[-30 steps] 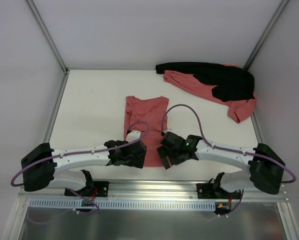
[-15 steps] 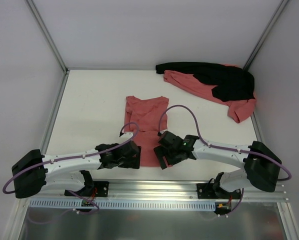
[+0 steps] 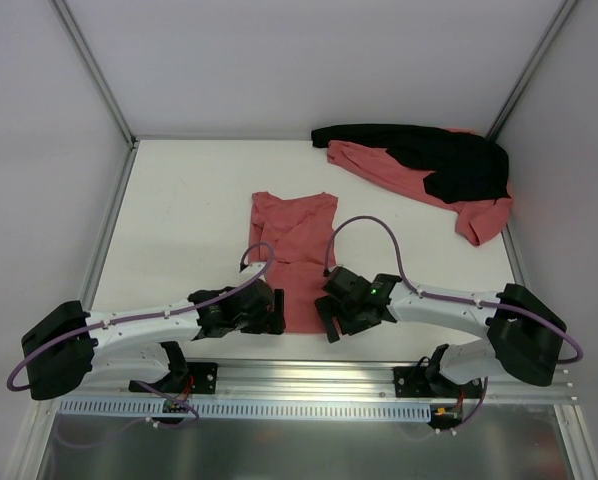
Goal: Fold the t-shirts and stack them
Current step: Grab one side of the 2/3 rectangular tshirt with both arms
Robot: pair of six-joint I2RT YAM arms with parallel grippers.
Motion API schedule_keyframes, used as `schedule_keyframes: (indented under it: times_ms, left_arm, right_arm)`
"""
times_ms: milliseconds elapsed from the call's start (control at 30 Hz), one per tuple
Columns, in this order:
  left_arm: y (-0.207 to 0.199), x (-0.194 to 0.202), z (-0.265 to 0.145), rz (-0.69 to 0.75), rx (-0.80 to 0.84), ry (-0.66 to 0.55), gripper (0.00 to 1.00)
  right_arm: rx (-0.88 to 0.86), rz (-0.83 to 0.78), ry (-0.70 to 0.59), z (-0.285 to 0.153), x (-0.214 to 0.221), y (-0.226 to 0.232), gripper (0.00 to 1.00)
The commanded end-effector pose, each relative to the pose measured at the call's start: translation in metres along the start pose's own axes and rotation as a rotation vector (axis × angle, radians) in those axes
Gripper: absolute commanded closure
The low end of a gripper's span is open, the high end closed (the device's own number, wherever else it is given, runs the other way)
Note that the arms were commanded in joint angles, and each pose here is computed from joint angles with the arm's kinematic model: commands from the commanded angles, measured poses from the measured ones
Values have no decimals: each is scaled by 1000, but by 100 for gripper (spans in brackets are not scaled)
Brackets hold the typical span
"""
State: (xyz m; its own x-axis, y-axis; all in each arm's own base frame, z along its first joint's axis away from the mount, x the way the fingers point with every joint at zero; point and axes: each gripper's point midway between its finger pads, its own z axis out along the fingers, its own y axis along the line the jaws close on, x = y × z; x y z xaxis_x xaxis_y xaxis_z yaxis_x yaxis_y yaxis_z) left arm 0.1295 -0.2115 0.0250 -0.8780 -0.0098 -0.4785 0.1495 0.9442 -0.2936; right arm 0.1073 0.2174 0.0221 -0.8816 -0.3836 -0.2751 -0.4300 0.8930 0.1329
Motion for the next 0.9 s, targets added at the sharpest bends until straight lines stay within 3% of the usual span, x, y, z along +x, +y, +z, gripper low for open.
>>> schedule_keyframes:
  times_ms: [0,867]
  left_arm:
    - [-6,-5,0,-39,36,-18,9]
    - [-5,-12,-9,-54,31,-38,9]
  right_arm:
    - [-33,36,-29,-4,-2,4,15]
    - [-97,83,-98,7,-34,15,15]
